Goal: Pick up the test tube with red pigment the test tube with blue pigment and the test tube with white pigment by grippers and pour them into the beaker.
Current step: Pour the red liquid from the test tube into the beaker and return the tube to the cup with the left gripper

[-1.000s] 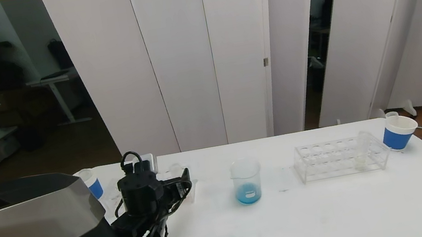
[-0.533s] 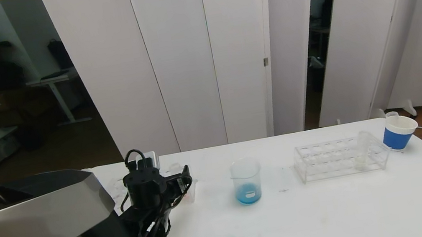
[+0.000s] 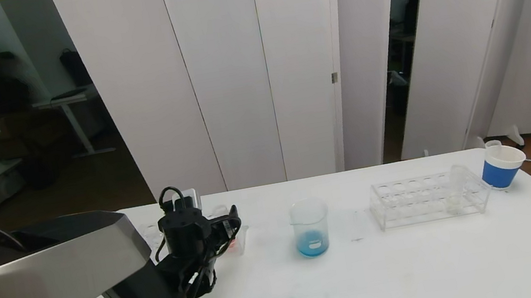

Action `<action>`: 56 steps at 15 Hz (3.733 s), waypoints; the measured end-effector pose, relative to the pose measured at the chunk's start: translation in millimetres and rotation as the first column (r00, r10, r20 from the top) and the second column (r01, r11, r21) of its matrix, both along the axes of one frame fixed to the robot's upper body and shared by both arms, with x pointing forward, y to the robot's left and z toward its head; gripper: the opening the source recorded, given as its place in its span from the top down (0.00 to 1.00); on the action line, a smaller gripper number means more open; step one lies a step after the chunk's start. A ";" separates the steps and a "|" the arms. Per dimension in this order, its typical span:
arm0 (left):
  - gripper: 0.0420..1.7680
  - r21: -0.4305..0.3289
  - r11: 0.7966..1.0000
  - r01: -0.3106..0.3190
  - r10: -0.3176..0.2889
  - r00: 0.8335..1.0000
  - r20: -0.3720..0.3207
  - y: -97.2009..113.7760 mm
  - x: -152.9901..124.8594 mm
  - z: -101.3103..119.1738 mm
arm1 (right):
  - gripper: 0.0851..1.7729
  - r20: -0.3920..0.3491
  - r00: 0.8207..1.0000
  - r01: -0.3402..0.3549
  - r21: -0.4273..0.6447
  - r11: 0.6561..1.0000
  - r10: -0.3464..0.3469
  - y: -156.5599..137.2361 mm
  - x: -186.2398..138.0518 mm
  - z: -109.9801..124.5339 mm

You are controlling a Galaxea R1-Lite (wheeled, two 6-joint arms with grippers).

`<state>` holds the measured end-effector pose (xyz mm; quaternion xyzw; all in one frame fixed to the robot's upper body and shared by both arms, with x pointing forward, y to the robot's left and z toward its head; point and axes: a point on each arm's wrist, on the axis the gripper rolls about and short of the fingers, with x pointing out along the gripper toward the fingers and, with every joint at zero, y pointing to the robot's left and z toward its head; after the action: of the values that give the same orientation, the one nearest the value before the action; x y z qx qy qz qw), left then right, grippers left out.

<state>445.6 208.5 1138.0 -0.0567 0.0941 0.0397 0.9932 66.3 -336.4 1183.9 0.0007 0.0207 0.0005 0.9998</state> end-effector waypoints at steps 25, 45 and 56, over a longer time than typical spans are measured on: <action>0.68 0.002 0.999 0.053 -0.053 0.998 0.016 -5.8 -6.1 24.8 | 0.01 0.000 1.000 0.000 0.000 1.000 0.000 0.0 0.0 0.0; 0.68 0.055 0.852 0.520 -0.523 0.848 0.087 -0.9 -64.3 171.0 | 0.01 0.000 1.000 0.000 0.000 1.000 0.000 0.0 0.0 0.0; 0.68 0.571 0.434 0.697 -0.872 0.484 0.071 -23.2 -33.2 171.1 | 0.01 0.000 1.000 0.000 0.000 1.000 0.000 0.0 0.0 0.0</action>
<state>412.5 185.3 1309.1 0.2302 -0.0848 -0.4258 0.8709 66.3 -336.4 1183.9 0.0007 0.0207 0.0005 0.9998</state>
